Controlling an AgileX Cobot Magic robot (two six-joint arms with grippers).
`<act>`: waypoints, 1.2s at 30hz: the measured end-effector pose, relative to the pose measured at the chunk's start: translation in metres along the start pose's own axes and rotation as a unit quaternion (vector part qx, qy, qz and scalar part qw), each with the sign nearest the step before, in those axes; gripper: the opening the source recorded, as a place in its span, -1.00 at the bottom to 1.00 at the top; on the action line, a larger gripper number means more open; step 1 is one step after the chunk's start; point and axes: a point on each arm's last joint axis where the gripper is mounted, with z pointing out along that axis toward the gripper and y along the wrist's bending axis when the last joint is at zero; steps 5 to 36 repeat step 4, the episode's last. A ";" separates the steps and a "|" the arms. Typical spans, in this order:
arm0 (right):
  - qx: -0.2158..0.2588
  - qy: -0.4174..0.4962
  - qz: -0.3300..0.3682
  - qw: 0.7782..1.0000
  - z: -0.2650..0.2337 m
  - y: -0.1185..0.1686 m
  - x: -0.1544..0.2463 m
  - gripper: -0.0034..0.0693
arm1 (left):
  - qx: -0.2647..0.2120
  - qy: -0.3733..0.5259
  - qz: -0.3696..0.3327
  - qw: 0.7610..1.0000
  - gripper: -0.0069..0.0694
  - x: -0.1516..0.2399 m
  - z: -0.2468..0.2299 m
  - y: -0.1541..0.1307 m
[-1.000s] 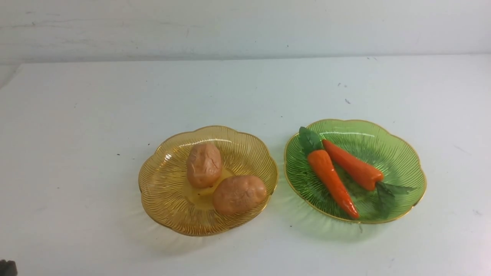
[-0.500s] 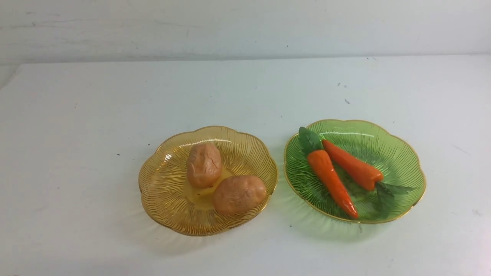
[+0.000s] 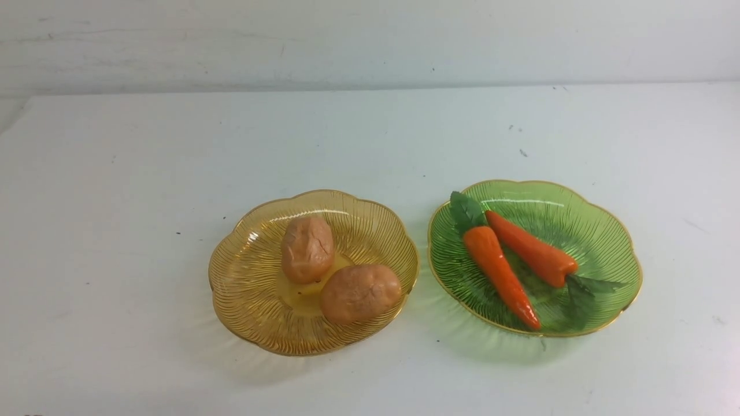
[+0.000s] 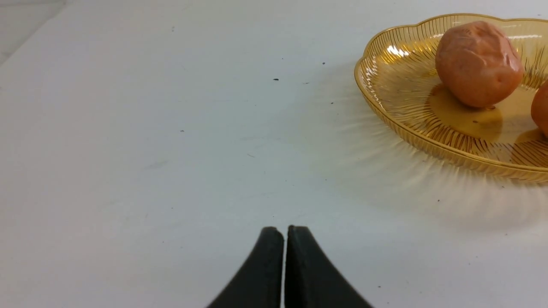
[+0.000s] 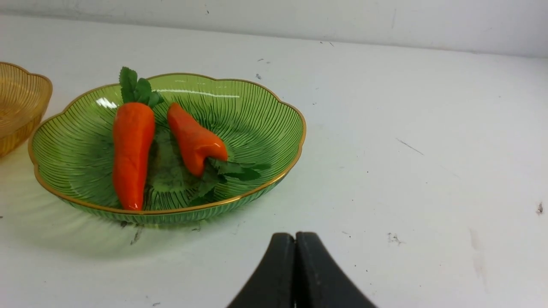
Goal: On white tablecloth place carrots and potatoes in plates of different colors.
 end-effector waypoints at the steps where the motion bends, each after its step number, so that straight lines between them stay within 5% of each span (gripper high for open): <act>1: 0.000 0.000 0.000 1.000 0.000 0.000 0.000 -0.95 | 0.000 0.000 0.000 1.000 -0.83 0.000 0.000 0.000; 36: 0.000 0.000 0.000 1.000 0.000 0.000 0.000 -0.95 | 0.000 0.000 0.000 1.000 -0.83 0.000 0.000 0.000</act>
